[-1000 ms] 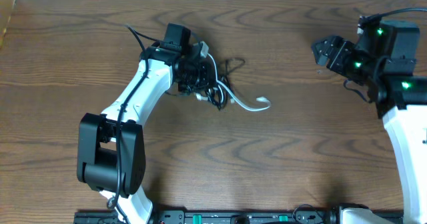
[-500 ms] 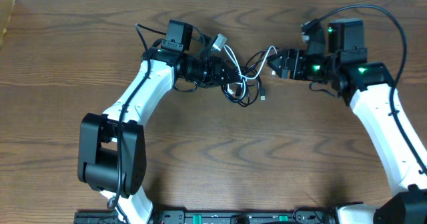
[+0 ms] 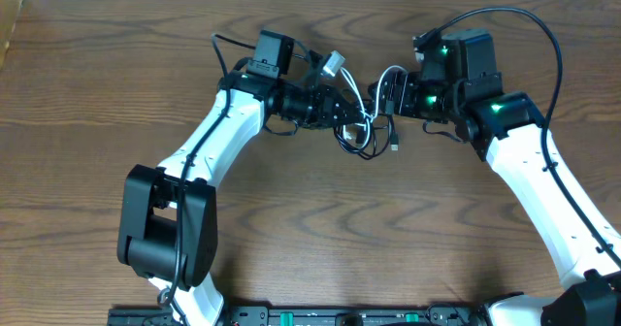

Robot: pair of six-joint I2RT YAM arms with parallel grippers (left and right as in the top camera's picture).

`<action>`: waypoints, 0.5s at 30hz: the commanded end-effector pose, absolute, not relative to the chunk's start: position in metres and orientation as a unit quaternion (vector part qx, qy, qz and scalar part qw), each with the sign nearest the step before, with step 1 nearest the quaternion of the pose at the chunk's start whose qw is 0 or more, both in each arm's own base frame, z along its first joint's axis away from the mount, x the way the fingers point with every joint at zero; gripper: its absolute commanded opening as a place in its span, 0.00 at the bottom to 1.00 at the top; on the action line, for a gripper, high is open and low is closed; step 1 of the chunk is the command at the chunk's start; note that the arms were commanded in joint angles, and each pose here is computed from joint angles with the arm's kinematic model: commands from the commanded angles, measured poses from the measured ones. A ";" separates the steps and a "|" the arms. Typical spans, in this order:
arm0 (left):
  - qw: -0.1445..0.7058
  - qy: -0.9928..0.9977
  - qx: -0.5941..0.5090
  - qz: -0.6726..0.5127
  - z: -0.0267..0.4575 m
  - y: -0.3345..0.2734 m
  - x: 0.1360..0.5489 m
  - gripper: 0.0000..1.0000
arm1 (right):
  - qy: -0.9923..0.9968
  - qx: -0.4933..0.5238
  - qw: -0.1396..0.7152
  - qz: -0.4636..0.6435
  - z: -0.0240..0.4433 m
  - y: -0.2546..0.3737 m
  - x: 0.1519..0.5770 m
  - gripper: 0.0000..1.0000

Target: Untangle cables

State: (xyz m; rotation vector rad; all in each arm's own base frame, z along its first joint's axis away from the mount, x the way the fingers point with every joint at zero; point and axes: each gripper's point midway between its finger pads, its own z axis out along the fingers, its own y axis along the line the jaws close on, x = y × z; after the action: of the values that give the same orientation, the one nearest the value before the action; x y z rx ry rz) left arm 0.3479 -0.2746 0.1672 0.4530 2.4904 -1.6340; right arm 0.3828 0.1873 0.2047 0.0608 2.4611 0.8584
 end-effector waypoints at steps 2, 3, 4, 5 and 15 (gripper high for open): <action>0.059 0.817 0.165 -0.549 0.167 -0.283 0.342 0.07 | 0.915 0.051 0.268 0.295 0.198 0.184 0.393 0.59; 0.059 0.816 0.167 -0.550 0.167 -0.284 0.341 0.07 | 0.916 0.052 0.268 0.293 0.196 0.183 0.394 0.58; 0.060 0.815 0.170 -0.550 0.168 -0.286 0.340 0.07 | 0.918 0.055 0.268 0.288 0.193 0.182 0.396 0.56; 0.061 0.815 0.173 -0.550 0.168 -0.287 0.340 0.07 | 0.919 0.057 0.267 0.285 0.190 0.181 0.397 0.55; 0.128 0.916 0.047 -0.378 0.118 -0.251 0.391 0.07 | 0.949 0.058 0.258 0.169 0.173 0.132 0.385 0.01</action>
State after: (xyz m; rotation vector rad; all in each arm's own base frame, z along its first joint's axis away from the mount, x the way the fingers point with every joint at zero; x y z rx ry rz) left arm 0.3550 -0.2854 0.1518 0.4455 2.5400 -1.4552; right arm 0.3811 0.1641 0.1502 0.1850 2.6349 0.6395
